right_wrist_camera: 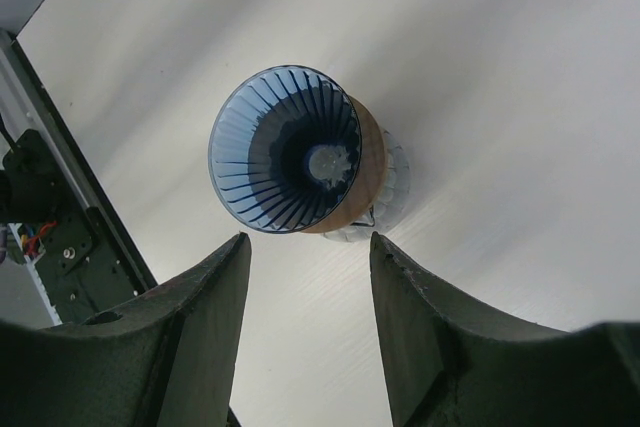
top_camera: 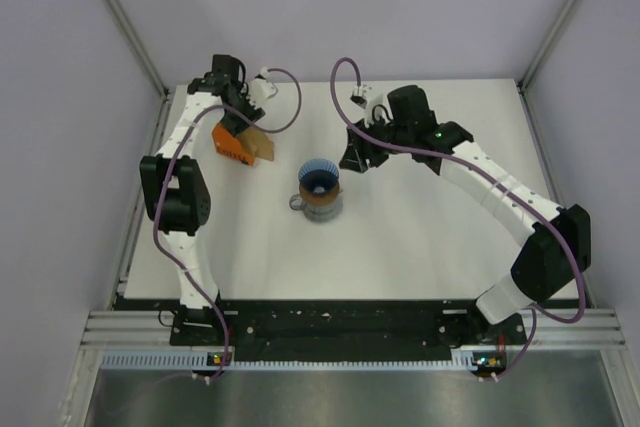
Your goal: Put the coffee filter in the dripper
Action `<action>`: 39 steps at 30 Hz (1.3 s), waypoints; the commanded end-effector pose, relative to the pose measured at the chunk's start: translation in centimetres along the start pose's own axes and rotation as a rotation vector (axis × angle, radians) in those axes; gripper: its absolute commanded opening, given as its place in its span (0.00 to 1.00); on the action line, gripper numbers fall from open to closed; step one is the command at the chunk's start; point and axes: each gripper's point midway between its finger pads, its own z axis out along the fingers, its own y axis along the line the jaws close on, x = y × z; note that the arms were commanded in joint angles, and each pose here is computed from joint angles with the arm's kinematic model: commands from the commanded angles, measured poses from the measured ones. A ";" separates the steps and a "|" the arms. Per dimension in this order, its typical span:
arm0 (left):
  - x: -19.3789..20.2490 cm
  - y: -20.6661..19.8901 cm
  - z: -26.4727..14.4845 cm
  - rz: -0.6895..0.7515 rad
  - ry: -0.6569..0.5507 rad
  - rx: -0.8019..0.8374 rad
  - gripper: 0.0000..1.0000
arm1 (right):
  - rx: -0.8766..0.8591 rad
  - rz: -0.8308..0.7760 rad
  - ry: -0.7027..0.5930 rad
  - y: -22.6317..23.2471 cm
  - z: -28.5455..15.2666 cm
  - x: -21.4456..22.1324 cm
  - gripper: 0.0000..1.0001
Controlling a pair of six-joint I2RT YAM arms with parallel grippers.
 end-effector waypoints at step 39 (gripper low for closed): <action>1.3 2.8 3.9 -0.030 0.024 0.032 0.57 | -0.044 0.019 -0.004 0.6 0.2 -0.2 0.51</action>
